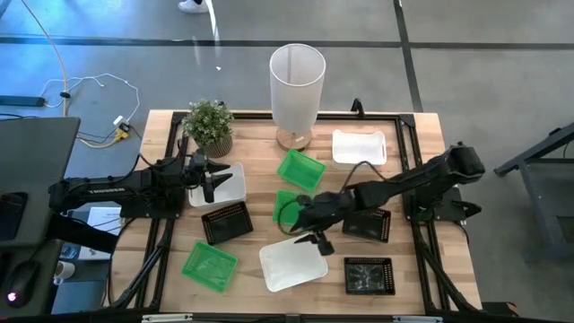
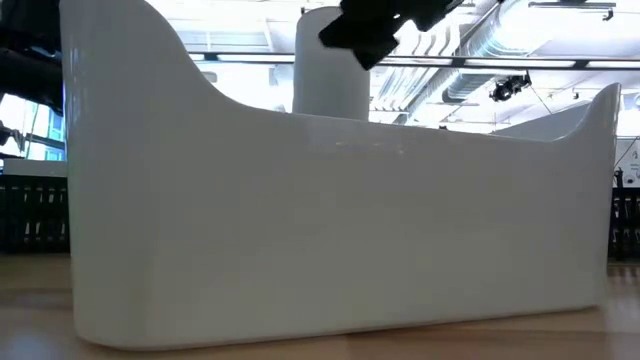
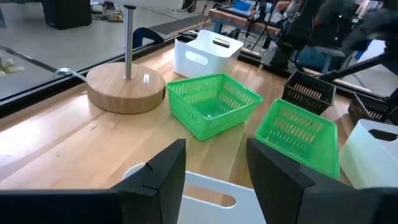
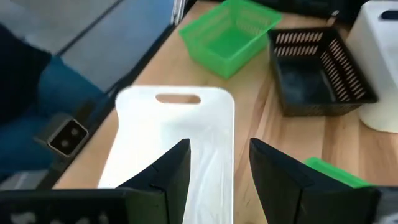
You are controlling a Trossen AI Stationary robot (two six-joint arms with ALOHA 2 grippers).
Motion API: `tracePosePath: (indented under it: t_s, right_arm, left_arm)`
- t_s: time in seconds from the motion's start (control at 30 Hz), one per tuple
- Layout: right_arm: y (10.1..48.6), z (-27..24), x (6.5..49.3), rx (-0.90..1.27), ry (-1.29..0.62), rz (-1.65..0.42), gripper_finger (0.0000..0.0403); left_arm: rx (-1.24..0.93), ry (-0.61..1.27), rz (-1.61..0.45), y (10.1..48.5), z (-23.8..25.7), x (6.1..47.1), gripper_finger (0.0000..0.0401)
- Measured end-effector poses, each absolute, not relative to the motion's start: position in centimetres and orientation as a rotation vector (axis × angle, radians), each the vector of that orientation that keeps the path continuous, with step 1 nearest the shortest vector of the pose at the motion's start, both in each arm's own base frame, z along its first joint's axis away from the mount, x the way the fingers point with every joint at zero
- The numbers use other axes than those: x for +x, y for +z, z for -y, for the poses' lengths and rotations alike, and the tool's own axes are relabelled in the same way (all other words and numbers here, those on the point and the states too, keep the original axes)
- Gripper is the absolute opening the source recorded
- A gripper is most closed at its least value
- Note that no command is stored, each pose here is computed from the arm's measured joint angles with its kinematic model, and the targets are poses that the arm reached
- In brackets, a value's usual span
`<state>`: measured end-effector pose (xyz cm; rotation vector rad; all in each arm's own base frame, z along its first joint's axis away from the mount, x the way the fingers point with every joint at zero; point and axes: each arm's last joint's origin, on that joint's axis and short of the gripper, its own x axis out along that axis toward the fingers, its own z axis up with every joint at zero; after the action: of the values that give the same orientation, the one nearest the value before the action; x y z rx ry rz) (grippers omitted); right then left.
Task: Stack baskets by color
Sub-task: Stack the bottom white bin on top of the top white bin
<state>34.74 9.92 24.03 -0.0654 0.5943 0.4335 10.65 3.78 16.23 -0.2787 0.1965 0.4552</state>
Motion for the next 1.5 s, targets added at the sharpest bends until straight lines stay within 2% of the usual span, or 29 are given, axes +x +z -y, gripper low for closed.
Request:
tracePosePath:
  t_s: [0.37,0.67,1.37,1.5]
  right_arm:
    - [21.2,-10.4,37.1,-0.139,0.45,-0.708,0.0151]
    - [20.9,-10.3,37.1,-0.148,0.415,-0.735,0.0151]
    - [16.9,-10.8,37.5,-0.116,0.39,-0.89,0.0151]
    - [16.8,-10.8,37.5,-0.107,0.384,-0.896,0.0132]
  left_arm:
    - [-0.285,0.453,-0.25,15.7,-3.7,10.5,0.0156]
    - [-0.284,0.453,-0.25,15.7,-3.7,10.5,0.0156]
    - [-0.285,0.457,-0.263,15.6,-3.7,10.5,0.0156]
    - [-0.285,0.459,-0.269,15.6,-3.7,10.5,0.0156]
